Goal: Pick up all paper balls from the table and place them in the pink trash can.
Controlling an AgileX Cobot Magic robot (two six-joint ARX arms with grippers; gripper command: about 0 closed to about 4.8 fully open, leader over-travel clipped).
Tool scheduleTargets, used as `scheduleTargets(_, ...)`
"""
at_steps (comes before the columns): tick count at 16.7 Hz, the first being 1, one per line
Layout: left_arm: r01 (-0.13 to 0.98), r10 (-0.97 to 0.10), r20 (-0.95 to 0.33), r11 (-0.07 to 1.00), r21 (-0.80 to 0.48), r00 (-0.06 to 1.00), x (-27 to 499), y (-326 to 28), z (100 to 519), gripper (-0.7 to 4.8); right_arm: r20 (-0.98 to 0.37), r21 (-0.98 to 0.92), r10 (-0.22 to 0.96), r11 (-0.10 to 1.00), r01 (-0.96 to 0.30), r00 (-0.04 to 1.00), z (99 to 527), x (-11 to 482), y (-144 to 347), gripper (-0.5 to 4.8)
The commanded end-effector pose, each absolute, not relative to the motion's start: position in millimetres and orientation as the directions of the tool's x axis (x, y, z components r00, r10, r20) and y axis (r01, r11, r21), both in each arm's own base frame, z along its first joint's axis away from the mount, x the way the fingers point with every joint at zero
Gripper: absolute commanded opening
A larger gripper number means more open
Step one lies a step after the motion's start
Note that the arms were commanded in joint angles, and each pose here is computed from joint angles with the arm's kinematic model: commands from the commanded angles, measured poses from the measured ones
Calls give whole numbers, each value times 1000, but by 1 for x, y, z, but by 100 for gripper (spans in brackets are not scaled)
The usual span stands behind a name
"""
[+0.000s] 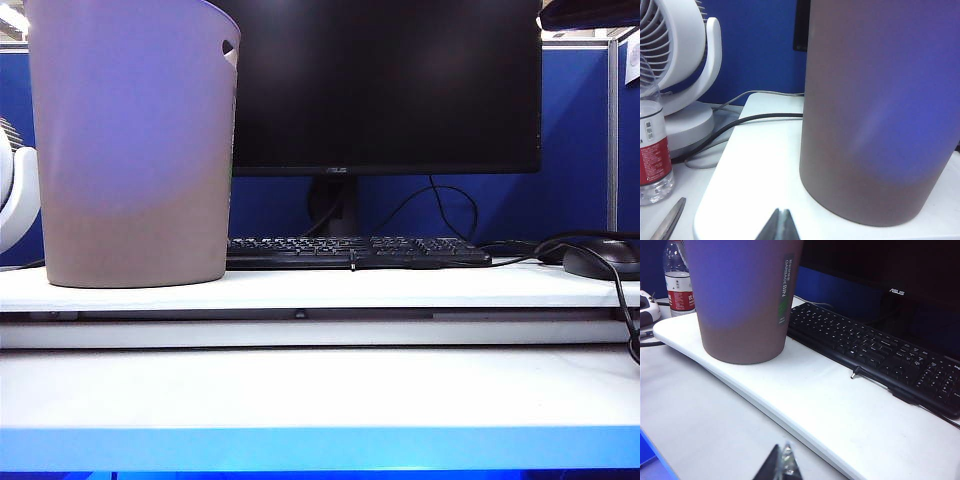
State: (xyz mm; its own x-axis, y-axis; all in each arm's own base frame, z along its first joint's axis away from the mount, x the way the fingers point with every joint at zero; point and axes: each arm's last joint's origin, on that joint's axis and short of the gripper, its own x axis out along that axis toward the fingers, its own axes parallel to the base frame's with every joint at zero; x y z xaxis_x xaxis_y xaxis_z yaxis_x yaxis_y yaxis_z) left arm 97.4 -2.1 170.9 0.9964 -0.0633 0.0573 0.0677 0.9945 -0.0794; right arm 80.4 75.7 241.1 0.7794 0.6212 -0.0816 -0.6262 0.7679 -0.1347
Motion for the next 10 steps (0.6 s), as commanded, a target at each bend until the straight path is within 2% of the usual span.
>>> scheduleTargets(1,65,-59,72,995,-82,996,97,-2,172,-4,-71,-123,611,779,-615,788,243,80,74,-6)
scheduleTargets(2,65,-59,72,995,-82,996,97,-2,172,-5,-71,-117,588,797,-592,806,243,79,70,-6)
scheduleTargets(3,65,-59,72,995,-82,996,97,-2,172,-5,-67,-112,498,857,-502,865,242,82,63,-6)
scheduleTargets(4,65,-59,71,995,-82,996,97,-2,172,-4,-46,-44,284,957,-286,958,237,88,51,-6)
scheduleTargets(5,65,-59,71,995,-82,996,97,-2,172,-4,-26,15,80,997,-79,996,231,95,41,-6)
scheduleTargets(6,64,-59,71,995,-82,996,97,-2,172,-4,-17,31,9,999,-9,1000,226,99,34,-6)
scheduleTargets(10,65,-59,71,995,-82,996,97,-2,172,-4,19,73,-2,997,0,1000,190,105,11,-6)
